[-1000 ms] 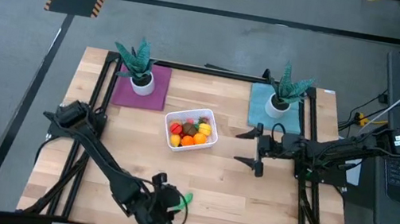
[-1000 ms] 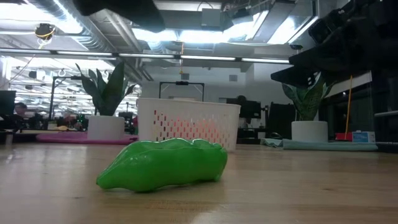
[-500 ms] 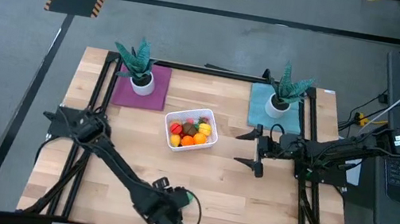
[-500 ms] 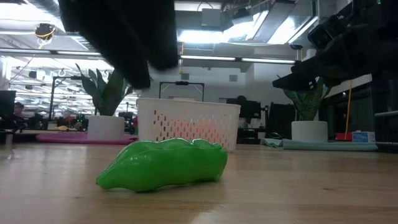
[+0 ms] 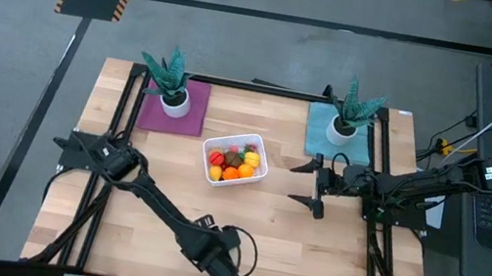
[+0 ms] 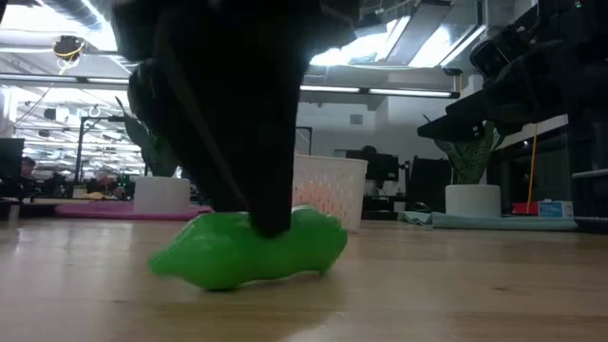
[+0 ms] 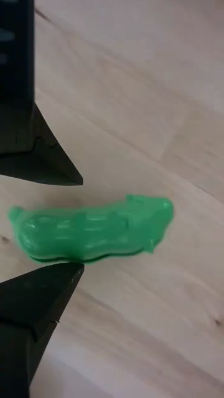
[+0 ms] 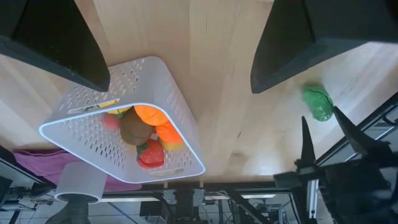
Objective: Pick and placing Produce into tupperware
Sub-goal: Put the green pea into the white bin
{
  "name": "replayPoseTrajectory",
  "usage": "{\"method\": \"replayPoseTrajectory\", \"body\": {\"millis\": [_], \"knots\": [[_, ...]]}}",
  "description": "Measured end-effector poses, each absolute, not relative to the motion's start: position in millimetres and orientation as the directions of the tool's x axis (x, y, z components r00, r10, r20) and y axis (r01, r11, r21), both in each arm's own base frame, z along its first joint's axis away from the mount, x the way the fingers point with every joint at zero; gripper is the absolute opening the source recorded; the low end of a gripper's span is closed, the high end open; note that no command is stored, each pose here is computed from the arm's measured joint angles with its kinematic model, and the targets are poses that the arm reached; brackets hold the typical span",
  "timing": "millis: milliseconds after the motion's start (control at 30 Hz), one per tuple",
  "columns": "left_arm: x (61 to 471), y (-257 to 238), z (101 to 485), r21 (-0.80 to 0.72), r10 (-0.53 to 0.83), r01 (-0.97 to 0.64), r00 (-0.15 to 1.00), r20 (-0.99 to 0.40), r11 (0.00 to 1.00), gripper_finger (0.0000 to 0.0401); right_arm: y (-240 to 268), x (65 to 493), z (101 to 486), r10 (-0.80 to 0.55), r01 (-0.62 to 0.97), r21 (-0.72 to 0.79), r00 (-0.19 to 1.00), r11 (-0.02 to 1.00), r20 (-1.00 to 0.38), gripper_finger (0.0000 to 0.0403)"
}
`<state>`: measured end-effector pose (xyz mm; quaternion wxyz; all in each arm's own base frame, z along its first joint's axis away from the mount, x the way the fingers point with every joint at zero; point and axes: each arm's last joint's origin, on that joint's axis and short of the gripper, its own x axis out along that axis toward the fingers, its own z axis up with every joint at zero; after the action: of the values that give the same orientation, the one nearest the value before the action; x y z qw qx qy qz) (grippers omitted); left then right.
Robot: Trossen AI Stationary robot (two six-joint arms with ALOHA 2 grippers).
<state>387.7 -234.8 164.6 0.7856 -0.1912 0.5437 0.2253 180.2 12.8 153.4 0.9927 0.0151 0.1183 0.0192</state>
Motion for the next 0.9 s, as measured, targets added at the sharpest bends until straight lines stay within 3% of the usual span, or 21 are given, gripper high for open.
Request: {"method": "replayPoseTrajectory", "body": {"millis": [900], "knots": [[392,-227,140,-0.102,0.080,-0.574,0.283,-0.956,0.813,0.0204,13,180,153,0.042,-0.034,0.035,0.970,0.999,-0.241,0.0388]]}}
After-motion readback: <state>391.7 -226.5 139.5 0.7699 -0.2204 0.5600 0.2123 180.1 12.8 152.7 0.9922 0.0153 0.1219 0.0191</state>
